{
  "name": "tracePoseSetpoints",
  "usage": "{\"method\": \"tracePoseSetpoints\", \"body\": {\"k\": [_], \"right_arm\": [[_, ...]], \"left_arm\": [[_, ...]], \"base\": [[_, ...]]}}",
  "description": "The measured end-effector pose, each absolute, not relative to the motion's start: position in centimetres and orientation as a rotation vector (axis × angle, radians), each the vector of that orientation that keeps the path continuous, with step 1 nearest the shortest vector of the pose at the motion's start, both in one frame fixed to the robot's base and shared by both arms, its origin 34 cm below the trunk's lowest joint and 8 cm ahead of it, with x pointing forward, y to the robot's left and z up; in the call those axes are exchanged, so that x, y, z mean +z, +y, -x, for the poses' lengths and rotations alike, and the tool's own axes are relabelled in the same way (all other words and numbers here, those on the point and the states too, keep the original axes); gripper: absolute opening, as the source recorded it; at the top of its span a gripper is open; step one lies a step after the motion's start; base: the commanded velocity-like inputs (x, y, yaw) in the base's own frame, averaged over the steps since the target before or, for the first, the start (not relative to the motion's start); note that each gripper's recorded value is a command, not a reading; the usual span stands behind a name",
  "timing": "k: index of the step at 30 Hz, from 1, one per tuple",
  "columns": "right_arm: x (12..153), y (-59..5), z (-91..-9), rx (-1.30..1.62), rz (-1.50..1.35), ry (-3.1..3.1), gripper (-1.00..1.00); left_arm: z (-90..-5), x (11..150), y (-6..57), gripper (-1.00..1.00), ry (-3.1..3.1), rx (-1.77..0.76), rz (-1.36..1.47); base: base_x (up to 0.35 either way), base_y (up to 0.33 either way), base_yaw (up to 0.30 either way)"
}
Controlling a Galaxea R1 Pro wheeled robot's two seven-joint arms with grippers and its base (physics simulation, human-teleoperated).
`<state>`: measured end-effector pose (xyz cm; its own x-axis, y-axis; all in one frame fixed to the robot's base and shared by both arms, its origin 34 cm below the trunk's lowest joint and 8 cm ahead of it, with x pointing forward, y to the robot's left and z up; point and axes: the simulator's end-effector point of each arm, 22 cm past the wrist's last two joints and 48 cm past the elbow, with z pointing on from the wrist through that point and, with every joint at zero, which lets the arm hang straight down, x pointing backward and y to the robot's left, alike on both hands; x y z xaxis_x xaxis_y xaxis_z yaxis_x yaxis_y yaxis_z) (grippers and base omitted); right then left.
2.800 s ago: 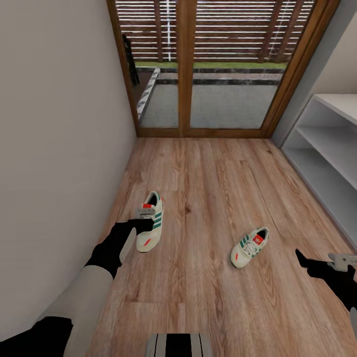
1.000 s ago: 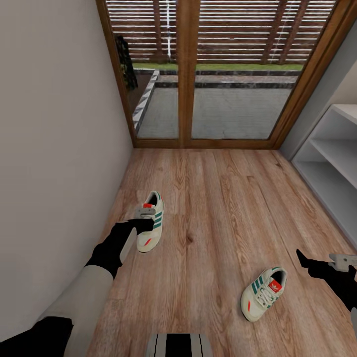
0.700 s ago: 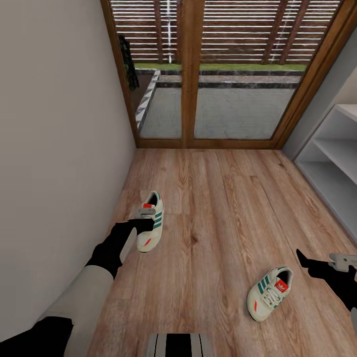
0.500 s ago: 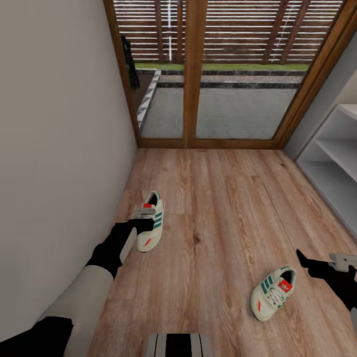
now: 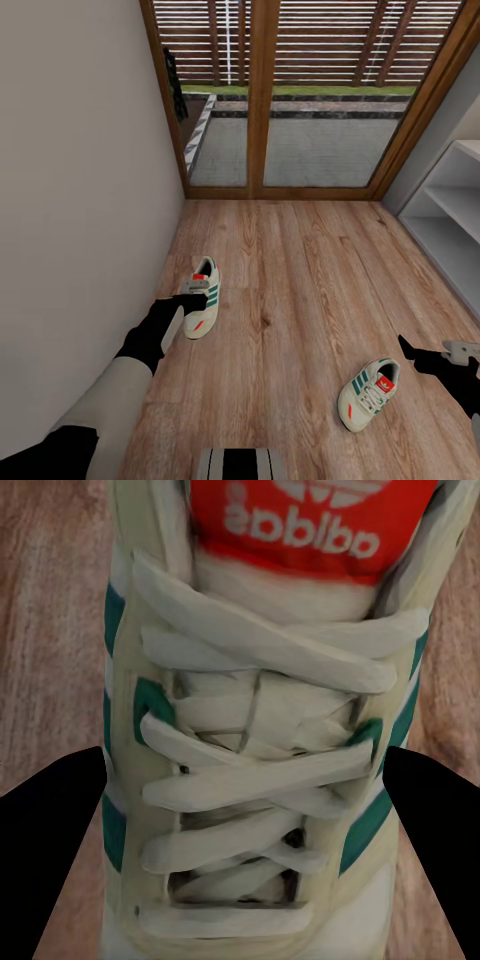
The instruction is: Pick up the two gym shoes and the two sandals from the corridor floor and place them onto the hallstand (shoe rack) in the corridor, making sure they are on the rack and not on the floor. Arrange them so the two gym shoes are next to each other and the two sandals are next to each other.
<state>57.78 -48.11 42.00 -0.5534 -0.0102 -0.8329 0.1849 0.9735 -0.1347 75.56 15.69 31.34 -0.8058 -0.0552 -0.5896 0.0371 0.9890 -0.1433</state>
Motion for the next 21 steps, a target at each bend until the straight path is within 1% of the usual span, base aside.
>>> {"method": "tracePoseSetpoints", "body": {"k": [7, 11, 17, 21], "right_arm": [[42.0, -48.12, -57.78, -0.254, -0.122, 2.145, 1.0], [42.0, -48.12, -57.77, -0.255, -0.123, 2.145, 1.0], [42.01, -48.14, -57.77, -0.255, -0.123, 2.145, 1.0], [42.01, -48.15, -57.77, -0.255, -0.123, 2.145, 1.0]], "left_arm": [[-75.53, 31.31, 15.69, -1.0, 2.502, -0.195, 0.012], [-75.5, 31.31, 15.6, -1.0, 2.503, -0.197, 0.011], [-75.51, 31.32, 15.59, -1.0, 2.502, -0.197, 0.011], [-75.53, 31.34, 15.59, -1.0, 2.501, -0.197, 0.012]], "base": [[0.03, 0.002, 0.0], [0.194, 0.0, 0.0], [0.258, 0.0, 0.0], [0.153, 0.0, 0.0]]}}
